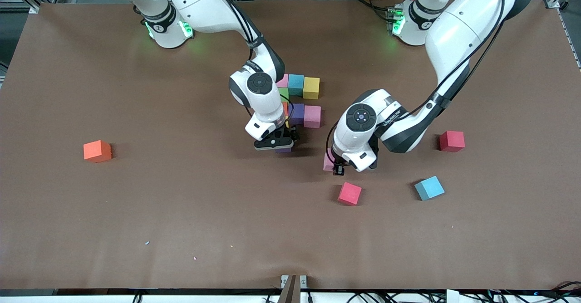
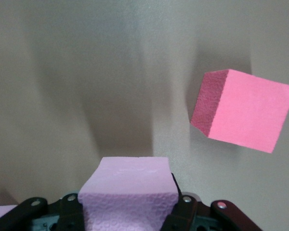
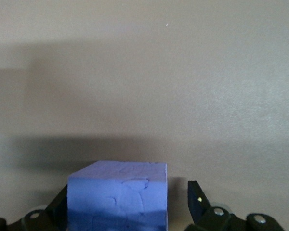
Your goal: Arrange 11 blocks into digit 3
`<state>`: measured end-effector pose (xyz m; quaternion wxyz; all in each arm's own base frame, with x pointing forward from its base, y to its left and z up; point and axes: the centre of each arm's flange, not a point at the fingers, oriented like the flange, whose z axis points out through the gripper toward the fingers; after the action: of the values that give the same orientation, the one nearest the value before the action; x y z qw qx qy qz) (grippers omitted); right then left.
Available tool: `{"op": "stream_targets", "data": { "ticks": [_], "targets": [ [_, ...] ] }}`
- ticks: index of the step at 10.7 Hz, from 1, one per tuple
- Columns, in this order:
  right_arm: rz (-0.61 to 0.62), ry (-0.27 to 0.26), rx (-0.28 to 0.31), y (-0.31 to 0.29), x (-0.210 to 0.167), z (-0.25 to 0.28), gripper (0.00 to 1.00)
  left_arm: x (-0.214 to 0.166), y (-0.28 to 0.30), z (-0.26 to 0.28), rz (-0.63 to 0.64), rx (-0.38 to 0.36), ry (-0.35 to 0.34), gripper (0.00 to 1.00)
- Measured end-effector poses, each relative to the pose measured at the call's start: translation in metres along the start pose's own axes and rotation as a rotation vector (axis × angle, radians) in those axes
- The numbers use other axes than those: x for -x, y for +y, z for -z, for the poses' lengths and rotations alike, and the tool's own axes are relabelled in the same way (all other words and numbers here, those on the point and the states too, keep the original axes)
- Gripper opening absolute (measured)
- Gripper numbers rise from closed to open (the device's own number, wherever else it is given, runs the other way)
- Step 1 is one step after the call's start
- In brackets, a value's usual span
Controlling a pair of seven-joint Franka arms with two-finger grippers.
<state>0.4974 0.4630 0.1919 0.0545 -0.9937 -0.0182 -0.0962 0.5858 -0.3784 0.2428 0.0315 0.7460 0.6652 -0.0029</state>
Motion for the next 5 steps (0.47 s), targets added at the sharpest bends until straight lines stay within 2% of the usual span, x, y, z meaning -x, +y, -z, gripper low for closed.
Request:
{"op": "stream_targets", "data": {
  "ticks": [2,5],
  "targets": [
    [-0.004,0.001,0.001,0.003,-0.014,0.020,1.00,0.003,0.003,-0.003,0.022,-0.002,-0.008,0.56],
    [0.025,-0.044,0.035,0.043,-0.064,0.066,1.00,0.009,0.004,-0.011,0.057,-0.004,-0.002,0.56]
  ]
}}
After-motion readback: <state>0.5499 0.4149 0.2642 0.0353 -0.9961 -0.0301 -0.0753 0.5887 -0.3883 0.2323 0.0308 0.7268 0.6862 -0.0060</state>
